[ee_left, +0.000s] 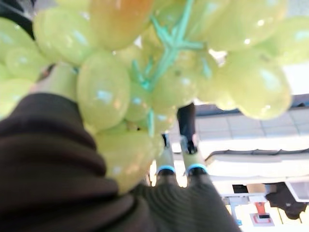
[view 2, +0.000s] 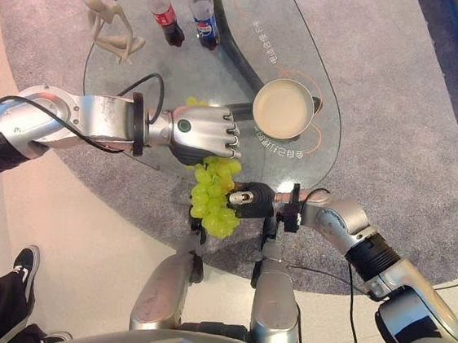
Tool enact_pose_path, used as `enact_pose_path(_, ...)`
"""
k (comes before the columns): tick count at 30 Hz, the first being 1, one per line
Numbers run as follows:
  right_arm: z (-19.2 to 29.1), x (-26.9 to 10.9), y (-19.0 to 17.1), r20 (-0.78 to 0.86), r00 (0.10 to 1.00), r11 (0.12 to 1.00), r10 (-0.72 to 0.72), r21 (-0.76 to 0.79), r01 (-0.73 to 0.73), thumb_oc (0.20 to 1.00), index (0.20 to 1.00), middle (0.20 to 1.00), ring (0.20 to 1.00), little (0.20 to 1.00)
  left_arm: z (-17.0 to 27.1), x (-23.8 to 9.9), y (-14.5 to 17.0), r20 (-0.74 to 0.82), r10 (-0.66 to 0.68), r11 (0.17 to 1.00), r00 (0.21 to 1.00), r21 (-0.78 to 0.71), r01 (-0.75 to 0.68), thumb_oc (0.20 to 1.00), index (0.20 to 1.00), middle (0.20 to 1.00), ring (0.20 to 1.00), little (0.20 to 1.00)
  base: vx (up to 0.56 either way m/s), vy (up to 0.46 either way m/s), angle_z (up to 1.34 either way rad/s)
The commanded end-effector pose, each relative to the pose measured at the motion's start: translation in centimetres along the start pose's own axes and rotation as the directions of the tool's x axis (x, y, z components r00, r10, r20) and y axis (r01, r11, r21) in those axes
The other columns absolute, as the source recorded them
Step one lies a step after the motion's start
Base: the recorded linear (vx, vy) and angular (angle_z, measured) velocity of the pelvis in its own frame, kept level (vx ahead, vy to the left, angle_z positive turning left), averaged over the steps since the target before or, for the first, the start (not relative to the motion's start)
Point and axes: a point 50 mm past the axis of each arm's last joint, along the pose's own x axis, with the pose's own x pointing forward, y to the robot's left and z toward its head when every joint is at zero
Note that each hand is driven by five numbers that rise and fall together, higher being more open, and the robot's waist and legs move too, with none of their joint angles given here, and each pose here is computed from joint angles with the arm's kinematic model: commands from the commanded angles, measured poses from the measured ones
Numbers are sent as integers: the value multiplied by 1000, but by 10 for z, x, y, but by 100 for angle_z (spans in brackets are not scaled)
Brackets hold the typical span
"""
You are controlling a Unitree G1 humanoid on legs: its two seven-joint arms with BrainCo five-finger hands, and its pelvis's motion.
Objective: Pick up fruits into the plate
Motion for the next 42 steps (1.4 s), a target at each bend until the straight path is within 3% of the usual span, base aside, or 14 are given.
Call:
enact_pose_path(1,9,27,38,124,959,967,253,8,-256,1000,1000,1000,1000,1000,9,7,11,35,83,997,996,9,-83,200,200,200,200,200,0,0,0)
enact_pose_path(15,13,46,57,149,922,928,359,47,-369,1000,1000,1000,1000,1000,12,17,10,34,89,996,995,20,-90,200,200,200,200,200,0,0,0)
enact_pose_path(29,17,60,62,172,917,926,360,49,-373,1000,1000,1000,1000,1000,16,25,8,47,92,996,995,2,-92,200,200,200,200,200,0,0,0)
enact_pose_path(30,18,60,62,176,919,930,353,46,-366,950,950,950,950,950,16,25,10,49,88,996,995,-1,-88,200,200,200,200,200,0,0,0)
enact_pose_path(31,18,60,62,180,920,931,349,45,-362,329,329,329,329,329,17,25,11,50,86,996,995,-3,-86,200,200,200,200,200,0,0,0)
enact_pose_path(32,18,60,62,181,921,932,346,45,-359,200,200,200,200,200,17,25,11,49,85,996,995,-3,-84,200,200,200,200,200,0,0,0)
enact_pose_path(42,15,58,60,186,930,941,316,62,-332,200,200,200,200,200,16,22,22,46,79,997,996,-11,-79,200,200,200,200,200,0,0,0)
